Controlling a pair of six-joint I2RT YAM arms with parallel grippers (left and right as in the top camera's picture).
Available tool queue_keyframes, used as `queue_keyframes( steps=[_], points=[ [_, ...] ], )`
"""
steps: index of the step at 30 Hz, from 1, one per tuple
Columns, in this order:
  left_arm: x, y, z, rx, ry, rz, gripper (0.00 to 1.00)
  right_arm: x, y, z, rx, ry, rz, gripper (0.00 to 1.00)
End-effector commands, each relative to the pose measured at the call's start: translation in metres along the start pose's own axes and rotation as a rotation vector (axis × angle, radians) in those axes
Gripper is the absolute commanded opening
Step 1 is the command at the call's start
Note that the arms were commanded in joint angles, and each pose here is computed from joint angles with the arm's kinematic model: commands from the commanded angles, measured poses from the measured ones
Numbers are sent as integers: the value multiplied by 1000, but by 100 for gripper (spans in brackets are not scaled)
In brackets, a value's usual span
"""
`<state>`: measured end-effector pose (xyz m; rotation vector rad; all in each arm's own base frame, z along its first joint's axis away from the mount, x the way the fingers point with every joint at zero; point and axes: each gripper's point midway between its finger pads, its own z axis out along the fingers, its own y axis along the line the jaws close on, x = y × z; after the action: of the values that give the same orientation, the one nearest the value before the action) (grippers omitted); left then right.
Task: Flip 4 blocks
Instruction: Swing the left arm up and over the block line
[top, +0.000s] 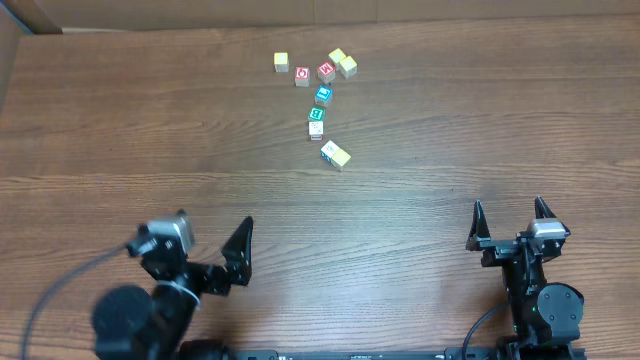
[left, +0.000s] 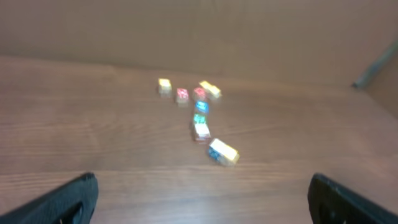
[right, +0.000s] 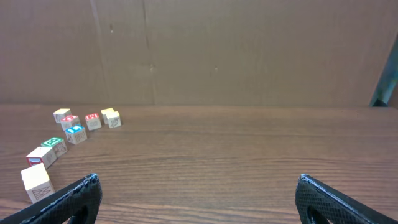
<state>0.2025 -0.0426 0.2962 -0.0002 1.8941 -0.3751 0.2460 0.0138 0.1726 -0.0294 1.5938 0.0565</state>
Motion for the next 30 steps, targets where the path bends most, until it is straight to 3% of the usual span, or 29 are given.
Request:
queue_keyframes(
  steps=[1, 5, 10, 19, 20, 21, 22, 23, 30],
  points=[
    [-45, -27, 3, 95, 121, 28, 100, 2, 0, 0, -2, -1, -1, 100],
    [-80, -31, 16, 86, 328, 32, 100, 2, 0, 0, -2, -1, -1, 100],
    [-105, -25, 53, 62, 598, -65, 100, 2, 0, 0, -2, -1, -1, 100],
    [-104, 1, 164, 66, 709, -203, 100, 2, 0, 0, -2, -1, -1, 100],
    [-99, 6, 175, 55, 723, -234, 92, 2, 0, 0, -2, -1, -1, 100],
    [-94, 9, 185, 41, 737, -270, 64, 2, 0, 0, -2, -1, -1, 100],
    [-88, 12, 194, 29, 754, -297, 18, 2, 0, 0, -2, -1, -1, 100],
    [-81, 14, 202, 21, 774, -315, 4, 2, 0, 0, -2, -1, -1, 100],
    [-10, 17, 256, -131, 954, -188, 4, 2, 0, 0, -2, -1, -1, 100]
  ],
)
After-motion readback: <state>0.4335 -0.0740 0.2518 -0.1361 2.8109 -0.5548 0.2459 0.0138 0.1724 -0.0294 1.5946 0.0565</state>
